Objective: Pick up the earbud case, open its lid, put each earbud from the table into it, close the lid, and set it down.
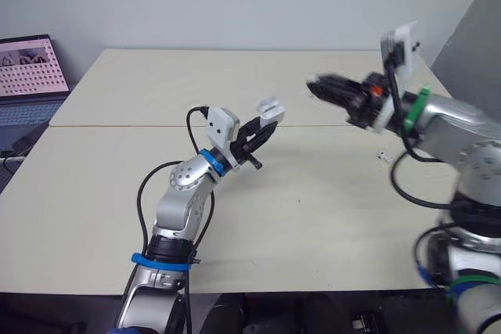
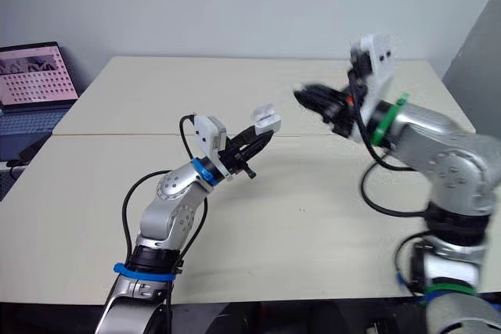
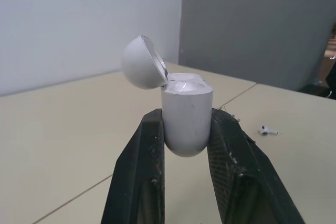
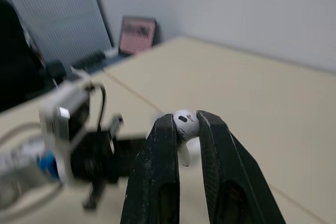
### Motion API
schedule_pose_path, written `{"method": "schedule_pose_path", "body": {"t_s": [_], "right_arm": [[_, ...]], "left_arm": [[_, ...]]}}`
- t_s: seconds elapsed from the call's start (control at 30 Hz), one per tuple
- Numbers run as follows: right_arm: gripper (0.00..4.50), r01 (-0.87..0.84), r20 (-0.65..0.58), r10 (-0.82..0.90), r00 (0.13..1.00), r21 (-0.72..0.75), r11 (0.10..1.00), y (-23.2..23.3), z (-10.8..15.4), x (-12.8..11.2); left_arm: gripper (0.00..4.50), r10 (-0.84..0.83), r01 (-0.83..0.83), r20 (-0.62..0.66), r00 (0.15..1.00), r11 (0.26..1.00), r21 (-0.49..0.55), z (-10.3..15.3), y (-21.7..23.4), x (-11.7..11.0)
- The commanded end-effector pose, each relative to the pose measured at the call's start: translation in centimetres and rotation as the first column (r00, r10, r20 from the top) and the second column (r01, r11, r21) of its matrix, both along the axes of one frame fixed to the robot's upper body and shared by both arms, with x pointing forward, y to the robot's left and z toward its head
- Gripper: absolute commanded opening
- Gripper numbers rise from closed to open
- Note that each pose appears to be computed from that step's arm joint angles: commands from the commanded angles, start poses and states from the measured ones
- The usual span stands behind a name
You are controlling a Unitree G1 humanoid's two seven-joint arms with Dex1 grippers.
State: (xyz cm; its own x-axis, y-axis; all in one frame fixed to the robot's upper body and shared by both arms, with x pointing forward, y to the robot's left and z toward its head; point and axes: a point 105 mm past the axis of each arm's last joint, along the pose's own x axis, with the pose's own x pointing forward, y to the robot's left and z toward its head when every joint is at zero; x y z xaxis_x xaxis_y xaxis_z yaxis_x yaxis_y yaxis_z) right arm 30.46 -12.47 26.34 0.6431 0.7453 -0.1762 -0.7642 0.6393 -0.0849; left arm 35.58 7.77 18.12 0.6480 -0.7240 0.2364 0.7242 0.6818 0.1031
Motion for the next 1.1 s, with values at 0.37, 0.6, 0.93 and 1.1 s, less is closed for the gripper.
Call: {"method": "schedule_pose_path", "body": {"t_s": [0.37,0.6,0.93,1.1], "right_arm": [[0.20,-0.005,-0.034,-0.028,0.999,-0.723,0.691,-8.9,-14.1,-1.9],[1.48,-0.009,-0.080,-0.069,0.994,-0.716,0.698,-9.7,-15.9,-2.2],[2.50,-0.025,-0.101,-0.060,0.993,-0.679,0.733,-9.7,-15.3,-3.1],[2.50,-0.025,-0.144,-0.070,0.987,-0.569,0.822,-8.6,-13.3,-3.7]], "left_arm": [[0.75,-0.019,0.018,0.063,0.998,1.000,0.013,1.2,-0.1,-0.5],[0.75,-0.023,0.022,0.063,0.998,1.000,0.019,1.2,-0.1,-0.5],[0.75,-0.022,0.021,0.059,0.998,1.000,0.021,1.1,0.1,-0.7],[0.75,-0.023,0.021,0.058,0.998,1.000,0.022,1.1,0.2,-0.8]]}}
